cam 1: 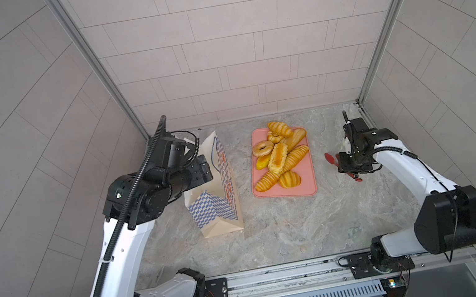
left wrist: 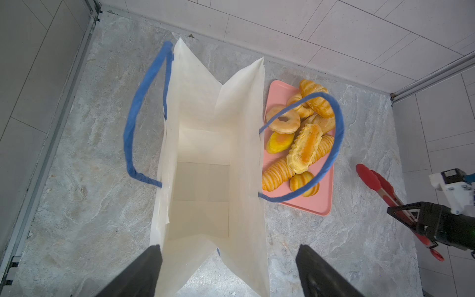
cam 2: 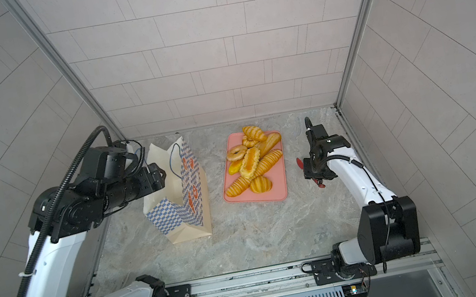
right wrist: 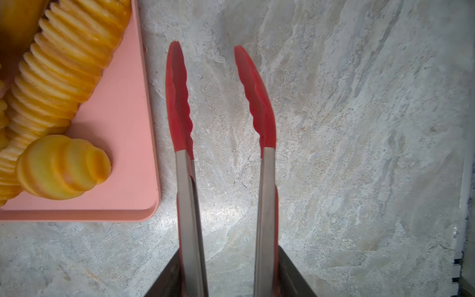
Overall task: Pack bread into a paper bag
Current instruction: Pick up the pair of food tongs from the middle-right of the table, then rotate the paper bag at the middle-left of the table, then move the paper bag to the center of the table.
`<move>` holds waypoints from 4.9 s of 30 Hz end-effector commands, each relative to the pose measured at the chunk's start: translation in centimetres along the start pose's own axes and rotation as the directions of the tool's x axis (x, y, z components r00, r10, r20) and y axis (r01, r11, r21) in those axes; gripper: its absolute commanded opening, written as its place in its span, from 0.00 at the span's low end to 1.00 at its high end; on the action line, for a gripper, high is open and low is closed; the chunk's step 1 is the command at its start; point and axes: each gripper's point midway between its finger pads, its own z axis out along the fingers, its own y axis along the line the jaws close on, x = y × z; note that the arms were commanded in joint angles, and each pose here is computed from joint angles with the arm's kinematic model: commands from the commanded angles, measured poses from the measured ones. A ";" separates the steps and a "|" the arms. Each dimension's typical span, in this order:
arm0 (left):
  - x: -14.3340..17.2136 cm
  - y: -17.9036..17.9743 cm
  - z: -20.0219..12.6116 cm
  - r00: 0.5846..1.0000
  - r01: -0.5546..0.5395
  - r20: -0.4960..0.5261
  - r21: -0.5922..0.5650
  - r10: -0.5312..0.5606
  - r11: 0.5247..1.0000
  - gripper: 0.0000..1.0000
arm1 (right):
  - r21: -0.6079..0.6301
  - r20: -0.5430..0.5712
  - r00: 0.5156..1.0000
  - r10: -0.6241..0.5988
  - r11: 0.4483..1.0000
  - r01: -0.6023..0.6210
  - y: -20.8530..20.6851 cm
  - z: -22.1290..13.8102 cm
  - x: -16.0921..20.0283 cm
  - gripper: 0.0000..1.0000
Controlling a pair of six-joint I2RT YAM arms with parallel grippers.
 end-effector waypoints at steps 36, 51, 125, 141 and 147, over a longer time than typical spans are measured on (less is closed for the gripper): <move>-10.4 2.7 2.6 0.981 0.177 0.082 -0.032 -0.174 0.984 0.94 | -0.242 0.131 0.991 0.021 0.970 0.011 3.3 -9.8 1.3 0.45; -12.7 7.3 4.0 0.989 0.101 0.132 -0.302 -0.063 0.948 0.94 | -0.240 0.105 0.994 -0.021 0.970 0.046 4.2 -9.7 0.4 0.45; 4.8 10.1 -3.3 0.972 0.086 -0.163 -0.430 -0.171 0.899 0.91 | -0.258 0.047 0.984 -0.174 0.949 0.180 11.5 -3.4 -2.3 0.47; 6.9 11.1 2.7 0.973 0.094 -0.149 -0.442 -0.177 0.892 0.71 | -0.254 0.054 0.983 -0.173 0.950 0.181 11.3 -4.0 -2.2 0.47; 5.3 10.0 5.1 0.973 0.117 -0.142 -0.376 -0.182 0.919 0.38 | -0.234 0.043 0.982 -0.183 0.954 0.188 10.8 -4.1 -1.7 0.47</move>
